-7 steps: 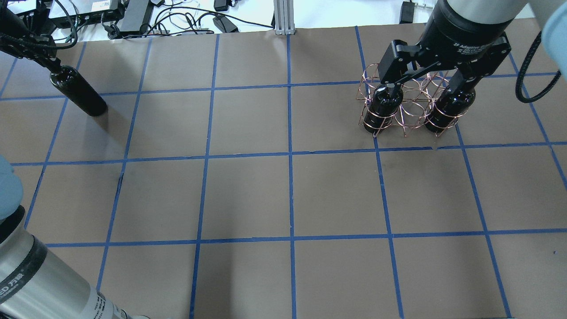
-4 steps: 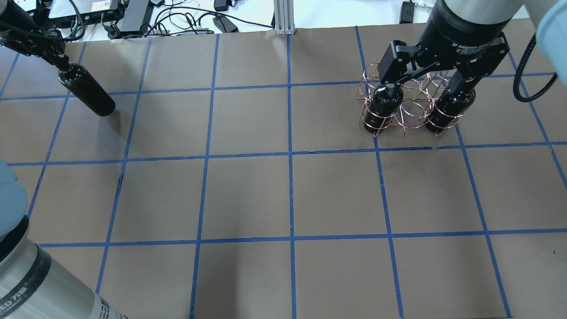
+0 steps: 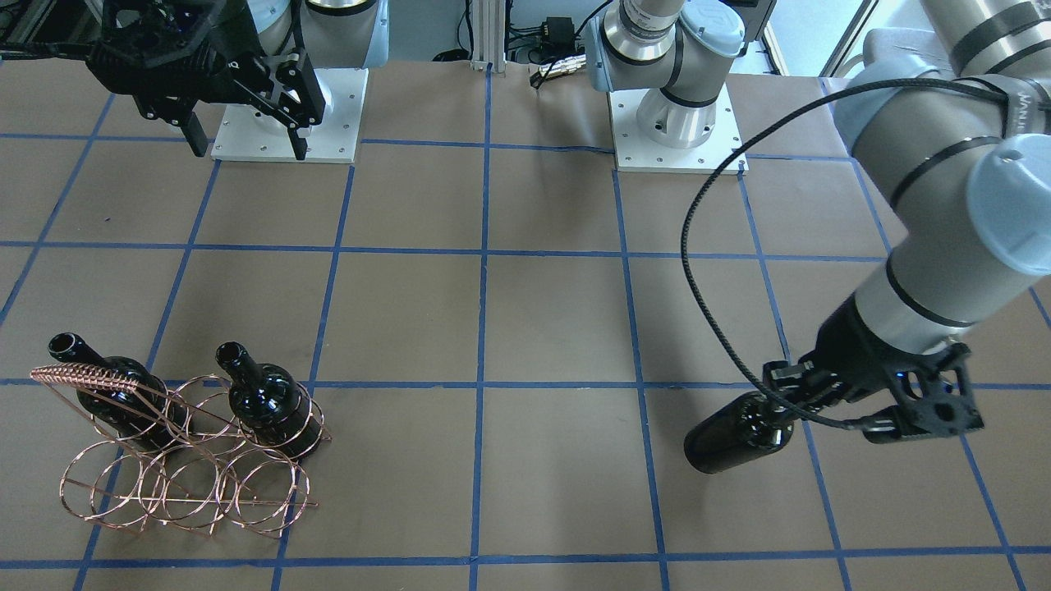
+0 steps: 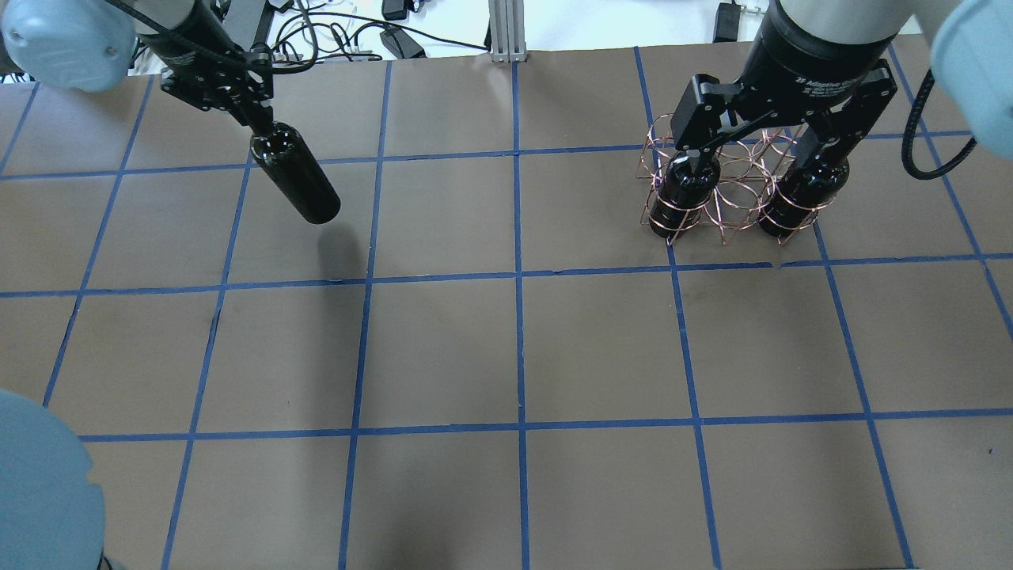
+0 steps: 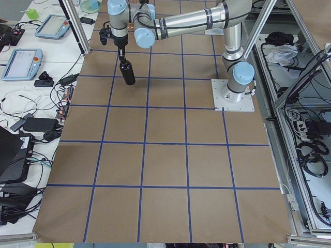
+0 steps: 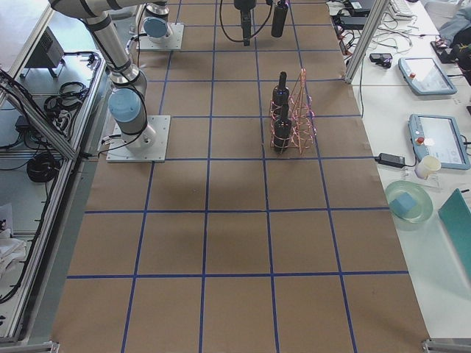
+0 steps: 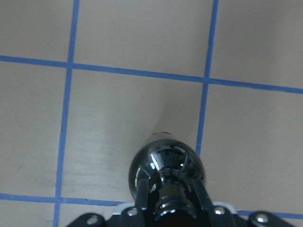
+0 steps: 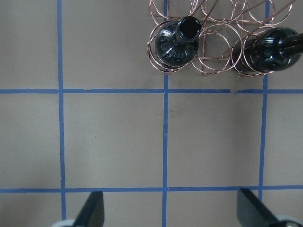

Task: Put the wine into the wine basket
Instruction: 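Lower the held bottle upright onto the table with the left gripper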

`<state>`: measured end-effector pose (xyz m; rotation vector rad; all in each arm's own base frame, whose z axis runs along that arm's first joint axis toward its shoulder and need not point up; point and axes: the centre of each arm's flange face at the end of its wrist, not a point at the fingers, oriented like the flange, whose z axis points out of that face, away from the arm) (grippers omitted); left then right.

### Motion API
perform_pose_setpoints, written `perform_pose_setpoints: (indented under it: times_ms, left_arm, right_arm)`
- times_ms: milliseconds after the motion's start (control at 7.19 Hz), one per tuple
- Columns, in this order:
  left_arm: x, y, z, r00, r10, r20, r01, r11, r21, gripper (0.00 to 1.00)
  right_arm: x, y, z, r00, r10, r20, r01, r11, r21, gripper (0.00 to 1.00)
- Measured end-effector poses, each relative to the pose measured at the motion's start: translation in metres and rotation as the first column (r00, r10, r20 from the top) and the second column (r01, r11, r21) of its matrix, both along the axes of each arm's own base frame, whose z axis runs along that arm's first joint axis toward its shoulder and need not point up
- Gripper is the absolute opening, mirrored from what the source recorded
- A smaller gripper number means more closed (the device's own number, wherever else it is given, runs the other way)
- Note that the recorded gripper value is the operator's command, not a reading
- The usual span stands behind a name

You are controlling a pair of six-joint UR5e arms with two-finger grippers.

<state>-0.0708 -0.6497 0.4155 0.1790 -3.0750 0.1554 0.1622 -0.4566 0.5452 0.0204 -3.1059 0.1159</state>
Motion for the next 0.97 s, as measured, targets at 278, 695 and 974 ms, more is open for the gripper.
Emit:
perform_pose_setpoints:
  times_ms: [278, 695, 974]
  left_arm:
    - [-0.088, 0.040, -0.014, 0.999, -0.045, -0.010, 0.045, 0.998, 0.036, 0.00]
    - [-0.166, 0.092, -0.037, 0.989, -0.147, 0.016, 0.145, 0.987, 0.070, 0.00]
    - [-0.175, 0.104, -0.040, 0.984, -0.172, 0.036, 0.169, 0.983, 0.074, 0.00]
  right_arm:
    - [-0.001, 0.001, -0.007, 1.000, -0.003, -0.002, 0.003, 1.000, 0.015, 1.00]
    - [-0.001, 0.001, -0.010, 1.000, -0.004, -0.003, 0.004, 1.000, 0.021, 1.00]
    - [-0.001, 0.001, -0.010, 1.000, -0.004, -0.003, 0.004, 1.000, 0.022, 1.00]
